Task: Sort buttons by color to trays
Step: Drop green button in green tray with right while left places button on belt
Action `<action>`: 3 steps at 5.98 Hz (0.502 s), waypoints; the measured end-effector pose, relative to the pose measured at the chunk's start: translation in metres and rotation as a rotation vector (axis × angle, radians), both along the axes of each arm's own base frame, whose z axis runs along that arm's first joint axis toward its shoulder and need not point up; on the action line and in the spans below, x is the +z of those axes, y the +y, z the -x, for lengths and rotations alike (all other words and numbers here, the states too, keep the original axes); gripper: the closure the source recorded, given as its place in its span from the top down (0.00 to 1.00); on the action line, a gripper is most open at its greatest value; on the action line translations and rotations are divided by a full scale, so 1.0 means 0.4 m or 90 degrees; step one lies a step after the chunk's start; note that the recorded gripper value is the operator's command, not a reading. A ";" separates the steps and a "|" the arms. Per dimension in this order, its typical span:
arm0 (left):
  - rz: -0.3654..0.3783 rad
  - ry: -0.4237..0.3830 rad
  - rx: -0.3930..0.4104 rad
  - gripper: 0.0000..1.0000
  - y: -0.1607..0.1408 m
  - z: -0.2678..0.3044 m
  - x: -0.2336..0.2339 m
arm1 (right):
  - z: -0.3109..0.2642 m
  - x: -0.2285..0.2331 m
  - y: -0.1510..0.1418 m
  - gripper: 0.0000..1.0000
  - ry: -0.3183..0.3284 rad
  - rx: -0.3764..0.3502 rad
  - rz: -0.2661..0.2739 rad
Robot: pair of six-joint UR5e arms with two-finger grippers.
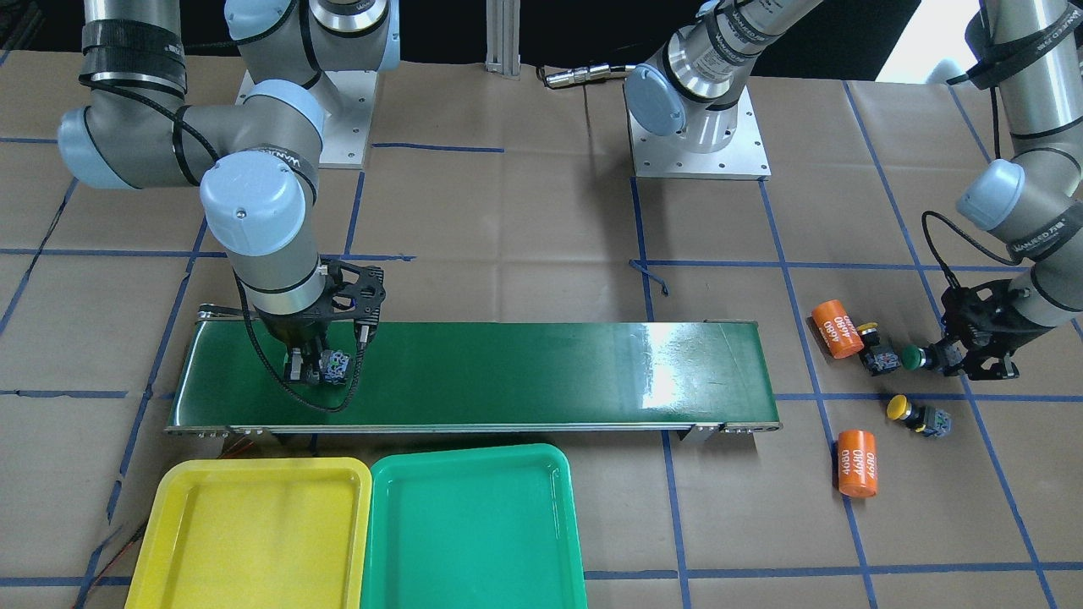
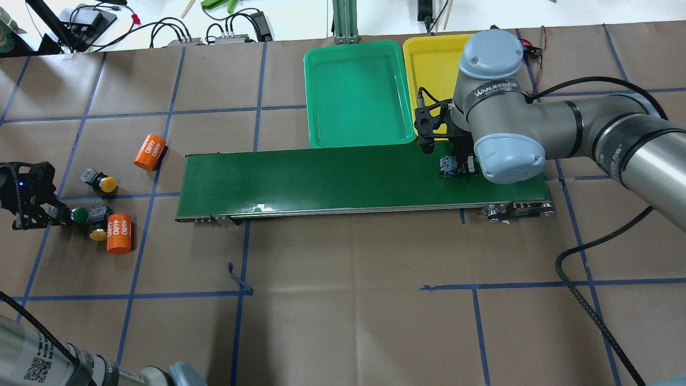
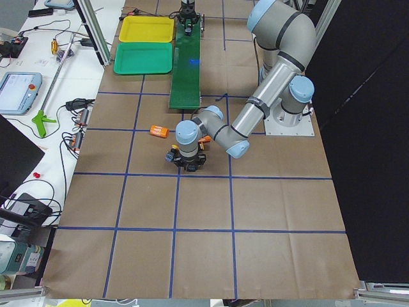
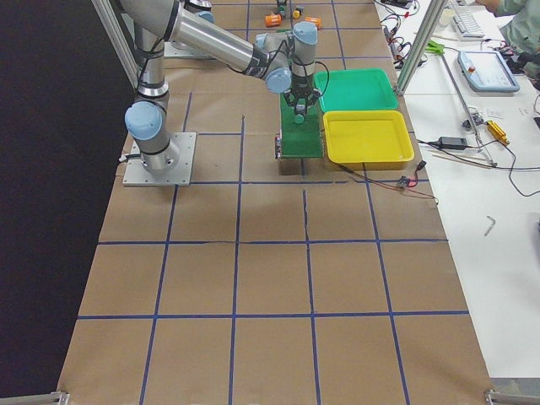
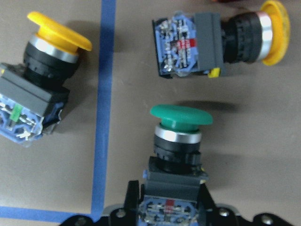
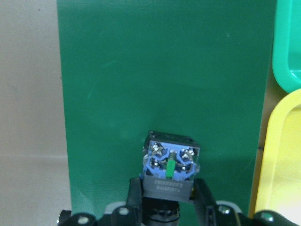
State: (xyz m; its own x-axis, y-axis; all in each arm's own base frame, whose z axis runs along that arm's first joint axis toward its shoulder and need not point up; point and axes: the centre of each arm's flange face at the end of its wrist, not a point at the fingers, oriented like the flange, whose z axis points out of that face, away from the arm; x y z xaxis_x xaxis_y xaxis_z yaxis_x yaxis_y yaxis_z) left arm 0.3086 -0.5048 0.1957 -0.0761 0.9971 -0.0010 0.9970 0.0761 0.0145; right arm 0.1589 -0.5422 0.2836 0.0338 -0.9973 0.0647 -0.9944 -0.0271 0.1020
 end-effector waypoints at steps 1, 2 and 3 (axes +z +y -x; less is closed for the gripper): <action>0.007 -0.005 -0.024 0.00 -0.015 0.040 0.047 | 0.010 0.067 -0.007 0.16 0.011 -0.003 0.035; 0.007 -0.005 -0.058 0.00 -0.053 0.154 0.125 | 0.006 0.147 -0.040 0.16 0.011 -0.006 0.078; 0.004 -0.004 -0.089 0.00 -0.084 0.298 0.202 | -0.018 0.208 -0.107 0.16 -0.006 -0.003 0.113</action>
State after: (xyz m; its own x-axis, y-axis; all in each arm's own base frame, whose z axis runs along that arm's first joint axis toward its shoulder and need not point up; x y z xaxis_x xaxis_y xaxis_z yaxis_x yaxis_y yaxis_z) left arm 0.1893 -0.5383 0.2765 0.0638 0.9979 -0.0078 0.9978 -0.0637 0.0202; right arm 0.1661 -0.5852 0.3667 0.0272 -0.9703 0.2402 -0.9955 -0.0044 0.0948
